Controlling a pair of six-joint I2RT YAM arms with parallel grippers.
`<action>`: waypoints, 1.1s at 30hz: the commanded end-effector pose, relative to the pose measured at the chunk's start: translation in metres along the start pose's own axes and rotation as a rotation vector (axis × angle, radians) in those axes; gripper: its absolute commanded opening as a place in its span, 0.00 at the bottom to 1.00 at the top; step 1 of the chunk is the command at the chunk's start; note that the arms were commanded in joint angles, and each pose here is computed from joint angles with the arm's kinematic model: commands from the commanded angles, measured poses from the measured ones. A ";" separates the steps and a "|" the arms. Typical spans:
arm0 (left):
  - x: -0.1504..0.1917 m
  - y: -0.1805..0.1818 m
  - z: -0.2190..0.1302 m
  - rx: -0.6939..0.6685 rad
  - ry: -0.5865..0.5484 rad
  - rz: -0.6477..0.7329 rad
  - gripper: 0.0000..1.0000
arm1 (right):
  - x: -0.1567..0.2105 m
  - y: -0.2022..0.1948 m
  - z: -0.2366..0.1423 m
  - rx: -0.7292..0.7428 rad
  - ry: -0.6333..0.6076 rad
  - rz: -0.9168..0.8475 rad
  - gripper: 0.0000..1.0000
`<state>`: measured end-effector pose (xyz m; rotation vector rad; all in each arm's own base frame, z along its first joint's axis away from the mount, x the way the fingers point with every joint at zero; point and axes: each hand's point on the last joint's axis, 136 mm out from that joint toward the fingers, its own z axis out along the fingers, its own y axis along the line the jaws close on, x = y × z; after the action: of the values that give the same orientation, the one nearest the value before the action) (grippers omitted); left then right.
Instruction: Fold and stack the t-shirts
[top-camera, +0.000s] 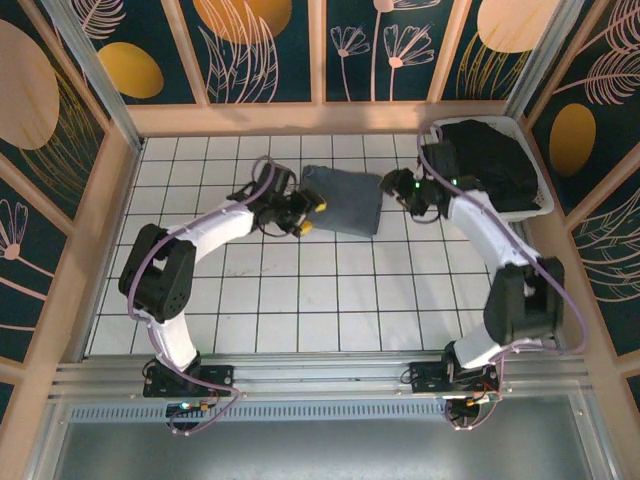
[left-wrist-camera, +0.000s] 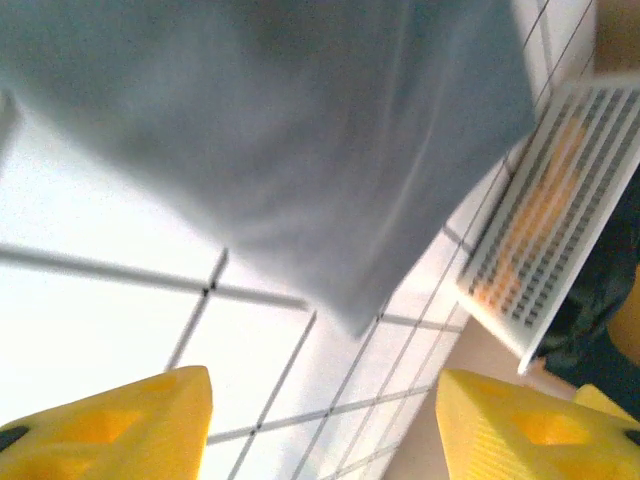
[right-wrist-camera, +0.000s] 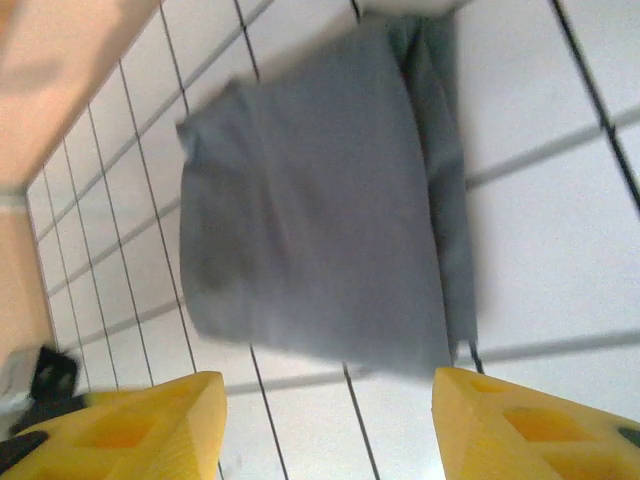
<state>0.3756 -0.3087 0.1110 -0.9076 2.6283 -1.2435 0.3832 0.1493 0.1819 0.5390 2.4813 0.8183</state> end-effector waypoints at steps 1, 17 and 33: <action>0.022 -0.009 0.021 0.086 0.072 -0.131 0.62 | 0.020 0.003 -0.007 -0.063 -0.028 0.070 0.57; -0.014 0.006 0.099 0.110 -0.042 -0.246 0.54 | 0.044 -0.003 -0.037 -0.081 -0.033 0.085 0.57; -0.154 0.016 0.040 0.230 -0.272 -0.237 0.00 | 0.041 0.008 -0.040 -0.133 -0.030 0.065 0.54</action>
<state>0.4826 -0.2993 0.0330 -1.3039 2.2667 -1.3773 0.3252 0.1530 0.1923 0.6094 2.4081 0.9420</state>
